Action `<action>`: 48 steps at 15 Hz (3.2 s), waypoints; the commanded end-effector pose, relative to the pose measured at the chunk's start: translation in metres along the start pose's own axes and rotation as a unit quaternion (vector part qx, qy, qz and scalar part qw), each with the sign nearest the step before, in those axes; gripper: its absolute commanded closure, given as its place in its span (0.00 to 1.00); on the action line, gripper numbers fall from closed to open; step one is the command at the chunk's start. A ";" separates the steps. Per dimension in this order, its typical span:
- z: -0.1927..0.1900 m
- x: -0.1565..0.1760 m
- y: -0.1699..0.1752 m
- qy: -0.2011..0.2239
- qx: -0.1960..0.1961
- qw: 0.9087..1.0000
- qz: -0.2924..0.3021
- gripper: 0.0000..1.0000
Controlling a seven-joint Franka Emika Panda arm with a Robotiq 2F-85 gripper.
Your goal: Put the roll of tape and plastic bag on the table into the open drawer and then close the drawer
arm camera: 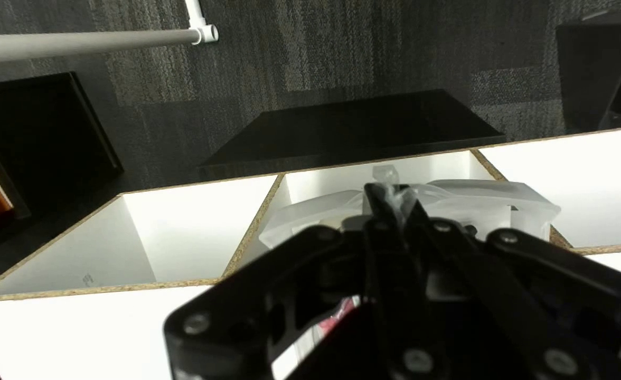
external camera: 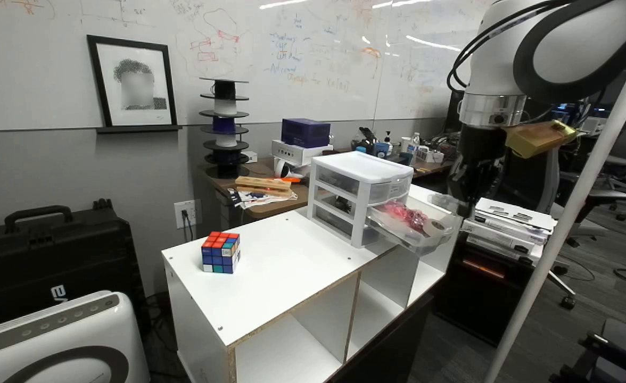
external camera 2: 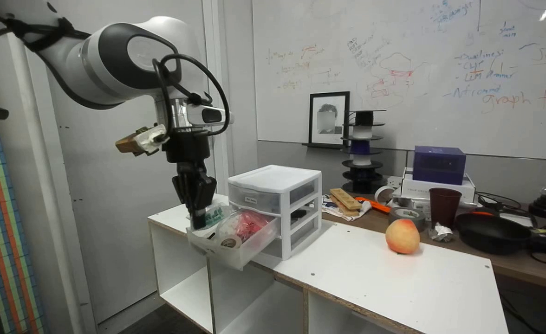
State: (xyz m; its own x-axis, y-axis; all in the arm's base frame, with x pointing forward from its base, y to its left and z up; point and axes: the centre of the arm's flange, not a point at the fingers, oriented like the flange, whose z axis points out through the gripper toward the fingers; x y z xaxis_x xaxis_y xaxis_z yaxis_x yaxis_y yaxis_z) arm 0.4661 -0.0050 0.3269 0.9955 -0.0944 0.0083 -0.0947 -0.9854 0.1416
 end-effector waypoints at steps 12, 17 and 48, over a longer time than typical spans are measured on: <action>-0.003 0.071 -0.001 0.002 -0.007 1.000 -0.009 0.92; 0.012 0.075 -0.021 -0.025 -0.014 0.999 -0.045 0.92; 0.037 -0.024 -0.010 -0.054 -0.062 0.991 -0.105 0.25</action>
State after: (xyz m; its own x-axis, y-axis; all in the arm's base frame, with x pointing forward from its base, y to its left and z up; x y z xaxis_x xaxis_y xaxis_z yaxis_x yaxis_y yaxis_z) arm 0.4312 0.0176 0.2993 0.9845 0.0763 -0.1582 0.1136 -0.9636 0.2421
